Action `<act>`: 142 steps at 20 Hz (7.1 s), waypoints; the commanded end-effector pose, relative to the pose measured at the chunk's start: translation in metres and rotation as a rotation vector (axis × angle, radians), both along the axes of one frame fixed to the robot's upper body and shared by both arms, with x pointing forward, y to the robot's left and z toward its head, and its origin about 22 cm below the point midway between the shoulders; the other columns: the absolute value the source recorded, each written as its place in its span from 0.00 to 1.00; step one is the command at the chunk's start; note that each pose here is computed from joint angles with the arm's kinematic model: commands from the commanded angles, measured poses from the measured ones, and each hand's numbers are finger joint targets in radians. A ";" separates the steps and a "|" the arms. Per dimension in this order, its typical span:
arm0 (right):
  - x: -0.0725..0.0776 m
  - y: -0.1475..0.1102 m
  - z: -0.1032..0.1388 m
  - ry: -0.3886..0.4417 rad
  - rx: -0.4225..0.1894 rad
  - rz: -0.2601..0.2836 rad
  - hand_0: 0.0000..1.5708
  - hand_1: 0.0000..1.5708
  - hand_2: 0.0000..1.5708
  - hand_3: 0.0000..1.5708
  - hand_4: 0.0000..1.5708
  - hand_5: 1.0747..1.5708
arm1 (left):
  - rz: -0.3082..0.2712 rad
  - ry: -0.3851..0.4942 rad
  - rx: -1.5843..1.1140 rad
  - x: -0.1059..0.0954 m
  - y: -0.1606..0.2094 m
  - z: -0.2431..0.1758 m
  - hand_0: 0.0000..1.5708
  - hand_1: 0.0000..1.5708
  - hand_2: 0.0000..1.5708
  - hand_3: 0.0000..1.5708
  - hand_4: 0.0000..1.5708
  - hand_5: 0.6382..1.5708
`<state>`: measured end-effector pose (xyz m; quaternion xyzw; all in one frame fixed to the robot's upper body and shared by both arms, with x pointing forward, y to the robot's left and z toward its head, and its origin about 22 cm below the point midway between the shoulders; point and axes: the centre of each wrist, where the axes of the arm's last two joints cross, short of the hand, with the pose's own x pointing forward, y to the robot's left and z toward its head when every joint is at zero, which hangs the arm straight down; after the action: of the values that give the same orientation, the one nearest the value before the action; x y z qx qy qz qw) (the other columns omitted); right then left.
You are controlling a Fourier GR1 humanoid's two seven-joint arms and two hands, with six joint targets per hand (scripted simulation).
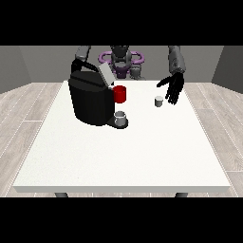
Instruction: Insert the coffee pod into the coffee machine and close the lid
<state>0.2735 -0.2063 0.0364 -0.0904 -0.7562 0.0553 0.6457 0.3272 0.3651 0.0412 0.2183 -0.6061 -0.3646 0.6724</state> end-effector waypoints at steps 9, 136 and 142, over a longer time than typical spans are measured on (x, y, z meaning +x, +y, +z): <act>0.013 0.013 -0.019 0.089 0.037 -0.002 0.00 0.00 0.00 0.00 0.00 1.00 | -0.030 -0.140 0.211 0.025 -0.030 -0.015 0.57 0.57 0.61 0.52 0.24 1.00; 0.072 0.011 0.035 -0.040 -0.029 -0.014 0.00 0.00 0.00 0.00 0.00 1.00 | -0.177 -0.452 0.286 0.136 -0.118 0.241 0.79 0.79 0.77 0.61 0.00 1.00; 0.070 -0.002 0.030 -0.030 -0.042 -0.029 0.00 0.00 0.00 0.00 0.09 1.00 | -0.171 -0.466 0.339 0.134 -0.108 0.237 0.80 0.80 0.77 0.60 0.00 1.00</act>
<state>0.3471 -0.2016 0.0724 -0.1124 -0.7651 0.0565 0.6315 0.4599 0.2589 0.2881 0.3437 -0.6917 -0.4584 0.4397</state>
